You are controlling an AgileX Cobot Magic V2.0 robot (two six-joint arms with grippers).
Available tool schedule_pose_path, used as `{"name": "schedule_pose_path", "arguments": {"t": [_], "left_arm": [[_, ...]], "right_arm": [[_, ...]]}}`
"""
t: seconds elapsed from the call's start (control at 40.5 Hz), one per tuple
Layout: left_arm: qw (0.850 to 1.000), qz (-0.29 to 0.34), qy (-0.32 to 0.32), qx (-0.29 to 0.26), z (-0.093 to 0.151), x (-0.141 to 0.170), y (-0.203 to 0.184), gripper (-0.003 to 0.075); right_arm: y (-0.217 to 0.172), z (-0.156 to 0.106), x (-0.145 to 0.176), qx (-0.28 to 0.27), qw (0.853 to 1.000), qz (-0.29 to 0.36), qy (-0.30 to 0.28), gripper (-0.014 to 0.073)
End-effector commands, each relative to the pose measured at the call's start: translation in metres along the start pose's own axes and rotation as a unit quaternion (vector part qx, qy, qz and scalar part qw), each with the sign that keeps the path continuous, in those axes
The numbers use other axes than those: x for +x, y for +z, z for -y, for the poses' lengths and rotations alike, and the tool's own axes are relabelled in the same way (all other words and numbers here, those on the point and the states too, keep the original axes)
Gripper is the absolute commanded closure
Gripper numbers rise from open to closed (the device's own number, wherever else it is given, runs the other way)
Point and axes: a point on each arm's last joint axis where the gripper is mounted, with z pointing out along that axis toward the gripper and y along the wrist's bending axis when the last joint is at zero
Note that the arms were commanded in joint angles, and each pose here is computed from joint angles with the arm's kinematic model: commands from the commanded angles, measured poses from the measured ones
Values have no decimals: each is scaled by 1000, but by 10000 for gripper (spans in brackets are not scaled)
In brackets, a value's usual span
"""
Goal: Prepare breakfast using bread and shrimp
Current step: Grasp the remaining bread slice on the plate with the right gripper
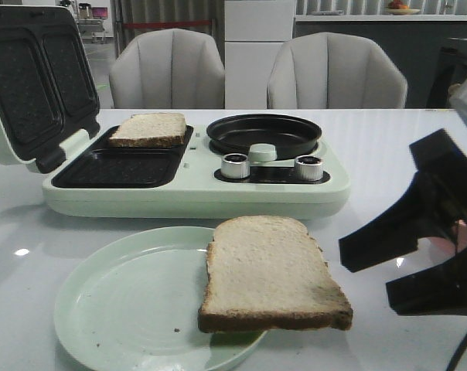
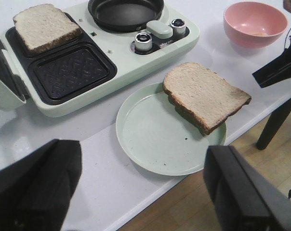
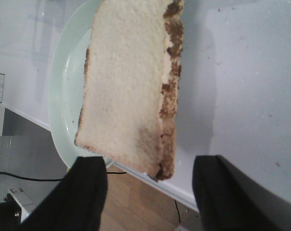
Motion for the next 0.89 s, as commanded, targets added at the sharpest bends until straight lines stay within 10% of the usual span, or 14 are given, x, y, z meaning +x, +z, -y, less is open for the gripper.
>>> {"name": "schedule_pose_path", "arguments": {"t": [0.0, 0.469, 0.864], "left_arm": [[999, 46, 2, 7, 1, -13, -5, 149], [999, 46, 2, 7, 1, -13, -5, 149], [999, 46, 2, 7, 1, -13, -5, 149]], "right_arm": [[7, -14, -15, -43, 999, 19, -4, 91], [51, -4, -34, -44, 998, -31, 17, 109], [50, -10, -33, -72, 997, -37, 12, 456]]}}
